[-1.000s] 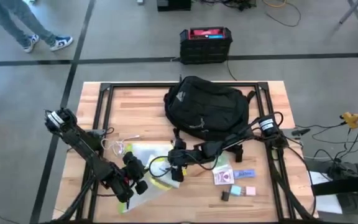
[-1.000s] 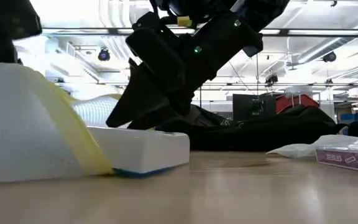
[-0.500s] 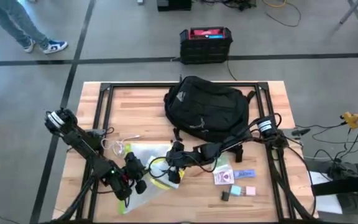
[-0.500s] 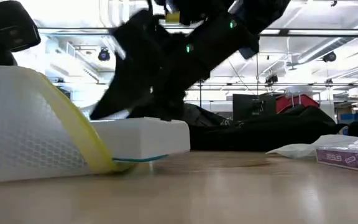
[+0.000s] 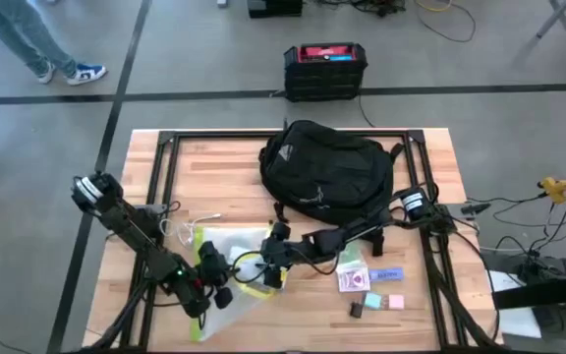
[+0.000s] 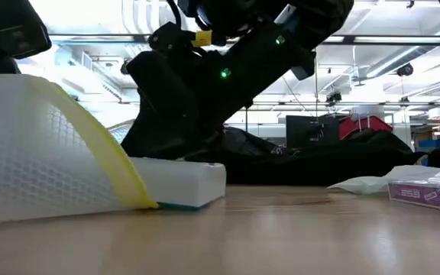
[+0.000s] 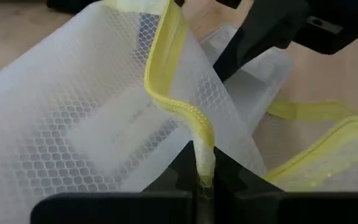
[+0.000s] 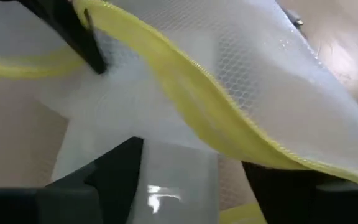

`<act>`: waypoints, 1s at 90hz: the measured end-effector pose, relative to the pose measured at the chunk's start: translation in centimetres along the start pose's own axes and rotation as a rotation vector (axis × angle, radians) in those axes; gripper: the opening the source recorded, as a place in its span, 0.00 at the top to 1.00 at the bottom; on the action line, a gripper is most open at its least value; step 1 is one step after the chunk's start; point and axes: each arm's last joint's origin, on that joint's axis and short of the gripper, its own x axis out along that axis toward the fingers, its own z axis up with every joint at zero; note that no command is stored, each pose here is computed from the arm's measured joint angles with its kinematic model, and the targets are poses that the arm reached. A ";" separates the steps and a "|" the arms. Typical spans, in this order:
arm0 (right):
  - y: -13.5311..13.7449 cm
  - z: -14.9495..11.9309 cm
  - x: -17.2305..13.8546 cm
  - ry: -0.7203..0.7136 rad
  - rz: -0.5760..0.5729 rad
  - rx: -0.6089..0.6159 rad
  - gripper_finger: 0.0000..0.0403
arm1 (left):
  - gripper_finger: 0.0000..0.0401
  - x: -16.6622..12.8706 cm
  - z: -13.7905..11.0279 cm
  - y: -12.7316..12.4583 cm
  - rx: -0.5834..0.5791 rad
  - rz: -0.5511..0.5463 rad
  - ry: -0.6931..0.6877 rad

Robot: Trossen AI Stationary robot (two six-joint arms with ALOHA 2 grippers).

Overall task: Unpack backpack
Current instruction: Remove the white medicine organizer from the yellow green zip bag

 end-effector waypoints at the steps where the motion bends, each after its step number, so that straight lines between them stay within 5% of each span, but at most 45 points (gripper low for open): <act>1: 0.0 0.0 0.0 0.002 0.003 0.001 0.41 | 1.00 0.0 0.0 0.0 0.001 0.000 -0.002; 24: -0.1 -0.2 0.0 0.034 0.031 -0.015 0.72 | 1.00 -0.4 0.8 -0.6 0.015 0.008 -0.031; 59: 0.1 1.3 -0.9 0.129 0.030 -0.029 0.94 | 1.00 -2.7 4.2 -1.9 0.122 0.105 -0.014; 75: 0.4 2.0 -1.2 0.196 0.082 -0.022 0.96 | 1.00 -2.7 4.3 -2.0 0.118 0.105 -0.018; 90: 0.7 2.9 -1.6 0.221 0.090 -0.012 0.83 | 1.00 -2.4 3.6 -1.5 0.102 0.117 -0.013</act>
